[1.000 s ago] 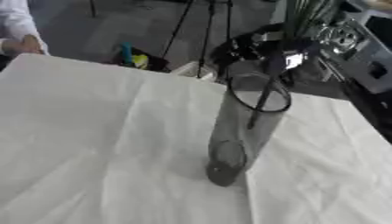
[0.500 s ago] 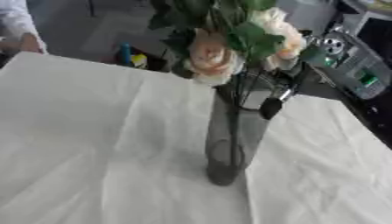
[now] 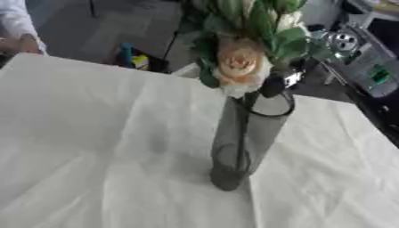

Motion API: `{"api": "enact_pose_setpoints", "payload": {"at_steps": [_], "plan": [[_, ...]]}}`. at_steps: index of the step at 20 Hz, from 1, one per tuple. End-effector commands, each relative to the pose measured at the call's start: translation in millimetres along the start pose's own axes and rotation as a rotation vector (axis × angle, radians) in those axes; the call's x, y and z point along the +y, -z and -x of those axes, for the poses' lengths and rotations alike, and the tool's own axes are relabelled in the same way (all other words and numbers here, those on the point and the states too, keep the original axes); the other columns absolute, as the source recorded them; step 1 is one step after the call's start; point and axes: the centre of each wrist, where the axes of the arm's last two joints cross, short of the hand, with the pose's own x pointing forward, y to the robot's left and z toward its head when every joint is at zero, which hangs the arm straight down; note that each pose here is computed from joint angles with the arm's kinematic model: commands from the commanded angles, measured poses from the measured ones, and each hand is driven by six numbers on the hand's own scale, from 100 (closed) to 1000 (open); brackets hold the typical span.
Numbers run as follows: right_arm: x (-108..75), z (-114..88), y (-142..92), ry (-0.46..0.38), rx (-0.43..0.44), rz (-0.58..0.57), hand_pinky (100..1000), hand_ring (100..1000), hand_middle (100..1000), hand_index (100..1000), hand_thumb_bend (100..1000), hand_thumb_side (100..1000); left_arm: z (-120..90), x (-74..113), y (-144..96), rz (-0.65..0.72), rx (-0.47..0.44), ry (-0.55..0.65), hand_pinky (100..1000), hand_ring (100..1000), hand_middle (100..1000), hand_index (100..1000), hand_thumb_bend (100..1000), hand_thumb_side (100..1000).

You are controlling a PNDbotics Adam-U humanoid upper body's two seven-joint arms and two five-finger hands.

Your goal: Arrange flowers into the vase.

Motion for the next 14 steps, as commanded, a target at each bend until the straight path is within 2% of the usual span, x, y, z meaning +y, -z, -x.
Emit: {"api": "enact_pose_setpoints", "payload": {"at_steps": [1,9,13,14], "plan": [[-10.5,-5.6,-14.1,-0.027,0.024,0.028,1000,1000,624,885,822,773,-5.9,0.1,2.5,0.016,-0.020,0.012,526,675,695,885,100,1000],[-13.7,-9.8,-16.8,-0.039,0.008,0.036,1000,1000,640,914,861,733,-5.7,0.4,2.3,0.021,-0.015,0.012,526,675,696,885,100,1000],[-11.4,-8.2,-19.5,-0.055,0.021,0.028,1000,1000,670,940,893,665,-5.9,0.8,2.4,0.020,-0.015,0.013,526,676,697,885,100,1000],[-10.8,-7.6,-20.3,-0.059,0.024,0.026,1000,1000,683,950,921,605,-5.9,0.8,2.4,0.020,-0.015,0.013,527,676,697,885,100,1000]]}}
